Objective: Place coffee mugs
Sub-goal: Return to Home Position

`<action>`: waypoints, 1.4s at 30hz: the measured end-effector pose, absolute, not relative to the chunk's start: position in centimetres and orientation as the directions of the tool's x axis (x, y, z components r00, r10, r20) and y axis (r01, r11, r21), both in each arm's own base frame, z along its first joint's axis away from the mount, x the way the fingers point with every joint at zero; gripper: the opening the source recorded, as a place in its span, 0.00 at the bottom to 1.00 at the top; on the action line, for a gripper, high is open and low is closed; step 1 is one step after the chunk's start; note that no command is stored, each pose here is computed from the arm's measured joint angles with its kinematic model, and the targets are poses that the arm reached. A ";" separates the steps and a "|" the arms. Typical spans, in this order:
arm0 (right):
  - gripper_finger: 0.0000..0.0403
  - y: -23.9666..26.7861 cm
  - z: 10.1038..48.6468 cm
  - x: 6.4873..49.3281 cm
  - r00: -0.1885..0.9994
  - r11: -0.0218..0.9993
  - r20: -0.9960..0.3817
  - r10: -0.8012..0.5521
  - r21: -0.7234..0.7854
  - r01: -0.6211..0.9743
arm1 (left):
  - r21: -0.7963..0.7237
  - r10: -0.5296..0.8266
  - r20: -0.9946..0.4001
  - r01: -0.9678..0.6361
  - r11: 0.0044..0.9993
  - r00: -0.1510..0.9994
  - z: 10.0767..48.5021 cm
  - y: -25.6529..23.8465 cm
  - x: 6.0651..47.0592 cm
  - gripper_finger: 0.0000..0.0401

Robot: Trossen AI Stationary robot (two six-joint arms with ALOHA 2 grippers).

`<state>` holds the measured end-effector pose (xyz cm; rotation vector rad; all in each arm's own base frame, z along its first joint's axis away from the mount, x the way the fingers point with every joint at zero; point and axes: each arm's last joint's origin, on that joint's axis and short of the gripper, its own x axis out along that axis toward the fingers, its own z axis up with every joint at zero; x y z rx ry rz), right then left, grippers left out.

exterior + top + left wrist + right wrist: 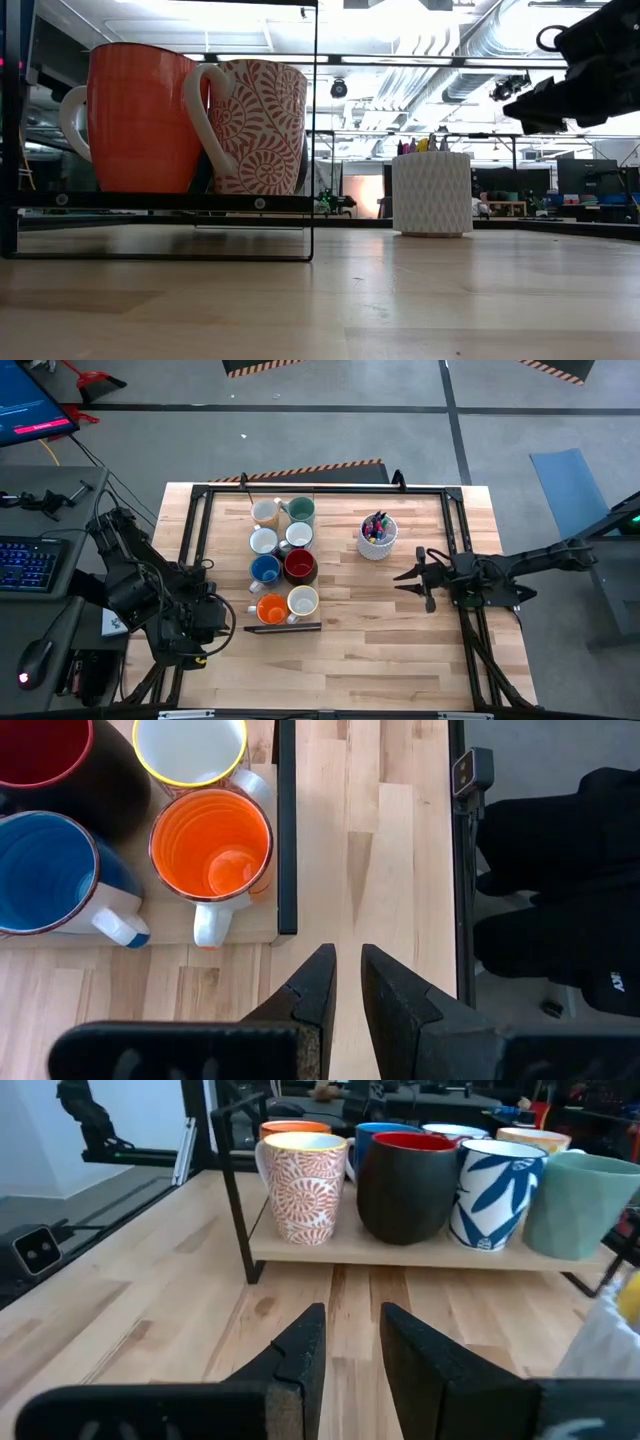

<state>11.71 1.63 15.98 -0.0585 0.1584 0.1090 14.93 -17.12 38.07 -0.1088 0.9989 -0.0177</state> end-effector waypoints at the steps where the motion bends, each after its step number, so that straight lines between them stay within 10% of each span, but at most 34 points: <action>1: 0.20 1.6 16.0 11.6 0.982 0.993 -0.161 0.100 -0.049 -0.109 | -0.099 -0.065 -0.838 -0.035 0.994 0.542 38.1 -17.1 14.9 0.10; 42: 0.20 1.1 16.8 9.7 0.994 0.992 0.024 0.103 0.075 -0.105 | -0.099 -0.065 -0.838 -0.034 0.994 0.541 38.1 -17.1 14.9 0.10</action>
